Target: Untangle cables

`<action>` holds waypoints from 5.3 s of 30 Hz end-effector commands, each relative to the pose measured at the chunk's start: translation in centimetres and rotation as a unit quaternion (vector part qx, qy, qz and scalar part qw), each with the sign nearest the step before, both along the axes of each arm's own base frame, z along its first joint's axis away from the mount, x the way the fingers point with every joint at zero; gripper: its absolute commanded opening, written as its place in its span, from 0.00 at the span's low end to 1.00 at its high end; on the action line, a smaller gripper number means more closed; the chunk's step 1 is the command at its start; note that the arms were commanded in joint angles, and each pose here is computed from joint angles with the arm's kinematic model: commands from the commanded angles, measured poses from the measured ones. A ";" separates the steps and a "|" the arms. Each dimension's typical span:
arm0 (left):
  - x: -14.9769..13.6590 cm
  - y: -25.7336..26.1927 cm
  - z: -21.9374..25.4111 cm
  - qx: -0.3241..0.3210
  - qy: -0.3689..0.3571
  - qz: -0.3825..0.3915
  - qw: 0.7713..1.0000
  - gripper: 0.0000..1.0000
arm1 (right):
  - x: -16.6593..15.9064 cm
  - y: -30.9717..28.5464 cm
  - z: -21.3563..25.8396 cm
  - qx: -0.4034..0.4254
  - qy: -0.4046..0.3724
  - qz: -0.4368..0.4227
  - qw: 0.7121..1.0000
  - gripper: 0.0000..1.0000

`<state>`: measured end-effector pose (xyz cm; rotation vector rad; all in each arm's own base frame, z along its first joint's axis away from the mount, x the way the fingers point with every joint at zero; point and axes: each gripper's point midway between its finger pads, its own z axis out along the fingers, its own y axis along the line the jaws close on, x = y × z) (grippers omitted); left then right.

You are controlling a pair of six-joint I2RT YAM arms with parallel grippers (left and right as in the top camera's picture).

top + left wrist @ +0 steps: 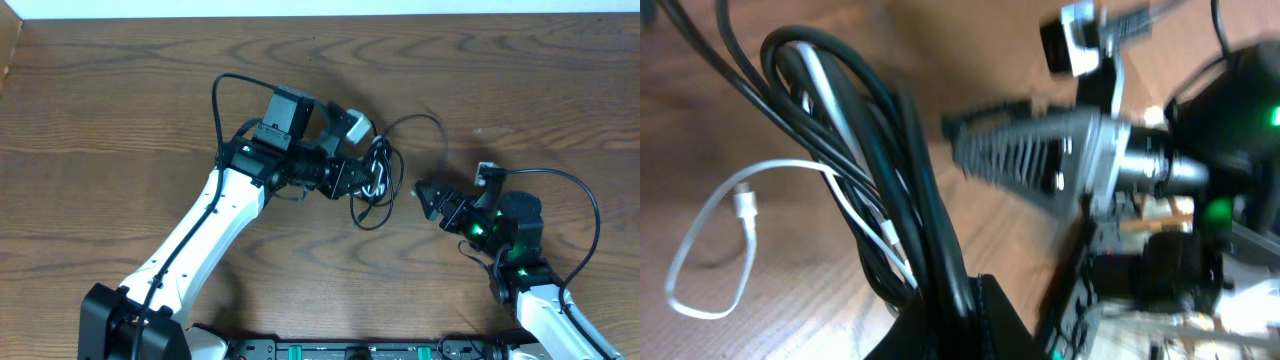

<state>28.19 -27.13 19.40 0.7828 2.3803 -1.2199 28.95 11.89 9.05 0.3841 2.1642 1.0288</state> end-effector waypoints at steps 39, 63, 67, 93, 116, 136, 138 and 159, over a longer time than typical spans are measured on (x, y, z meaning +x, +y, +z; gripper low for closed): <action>-2.3 -2.4 6.5 -0.146 0.060 -0.063 0.985 0.08 | -2.7 6.7 2.7 0.063 -0.021 0.118 0.991 0.01; 12.4 8.5 3.1 -0.024 0.024 0.386 0.922 0.08 | -3.9 0.1 -6.2 -0.115 0.122 -0.035 0.985 0.01; 12.8 9.9 2.9 -0.020 0.030 0.402 0.915 0.08 | -3.7 -1.4 -6.8 -0.137 0.129 -0.066 0.980 0.01; 6.4 5.5 0.5 0.027 0.052 0.224 0.973 0.08 | -0.7 1.2 2.0 -0.012 -0.046 0.042 0.998 0.75; 3.2 1.6 3.0 -0.053 0.075 0.114 0.989 0.08 | -3.7 6.9 3.9 -0.023 -0.134 0.198 0.971 0.63; 8.4 7.6 6.7 -0.113 0.019 0.198 0.973 0.08 | -2.1 -0.6 -3.1 -0.097 0.043 0.000 0.994 0.01; 8.8 8.7 6.5 -0.113 0.032 0.218 0.969 0.08 | -2.1 -1.4 -3.4 -0.099 0.052 -0.012 0.994 0.01; 7.4 8.1 3.8 -0.058 0.072 0.235 0.967 0.08 | -1.3 2.1 2.9 0.034 -0.045 0.083 0.995 0.74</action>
